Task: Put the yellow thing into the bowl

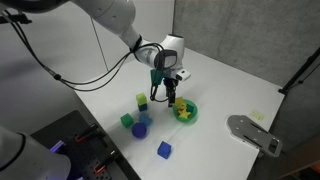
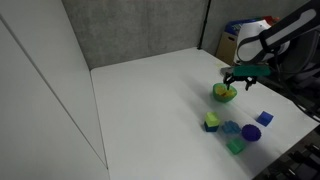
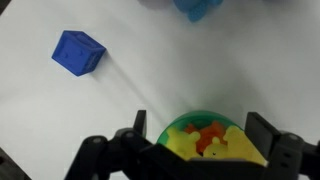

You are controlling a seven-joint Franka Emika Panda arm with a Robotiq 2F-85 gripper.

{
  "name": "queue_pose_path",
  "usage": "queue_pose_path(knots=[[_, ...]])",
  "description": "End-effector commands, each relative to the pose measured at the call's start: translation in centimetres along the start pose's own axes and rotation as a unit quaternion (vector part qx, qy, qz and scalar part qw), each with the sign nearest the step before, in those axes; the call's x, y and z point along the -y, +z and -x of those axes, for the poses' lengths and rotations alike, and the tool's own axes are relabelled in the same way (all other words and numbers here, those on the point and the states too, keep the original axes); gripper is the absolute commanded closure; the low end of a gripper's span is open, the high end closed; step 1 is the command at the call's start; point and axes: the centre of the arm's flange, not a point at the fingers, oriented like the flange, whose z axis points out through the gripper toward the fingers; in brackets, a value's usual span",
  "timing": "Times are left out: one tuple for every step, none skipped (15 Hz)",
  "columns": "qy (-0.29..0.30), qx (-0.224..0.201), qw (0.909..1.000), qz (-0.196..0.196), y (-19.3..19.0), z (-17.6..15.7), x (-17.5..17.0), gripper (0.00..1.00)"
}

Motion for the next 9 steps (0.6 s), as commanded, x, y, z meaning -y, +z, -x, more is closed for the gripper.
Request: queue_pose_path(knots=[[-0.058, -0.017, 0.9982, -0.006, -4.6, 4.9, -3.2, 0.00], [-0.072, -0.022, 0.9971, -0.010, -5.6, 5.8, -3.7, 0.00], [-0.083, -0.030, 0.9960, -0.016, -6.8, 6.8, -4.2, 0.00], [-0.090, -0.036, 0.9950, -0.022, -7.6, 7.7, -4.3, 0.00], [-0.098, -0.039, 0.9939, -0.031, -8.8, 8.8, -4.9, 0.00], [-0.104, -0.043, 0.9929, -0.040, -9.9, 9.8, -5.3, 0.00], [-0.111, -0.047, 0.9915, -0.050, -10.9, 11.0, -5.8, 0.00], [-0.118, -0.052, 0.9900, -0.059, -12.6, 11.9, -7.1, 0.00], [-0.128, -0.058, 0.9878, -0.068, -13.9, 13.2, -7.9, 0.00]])
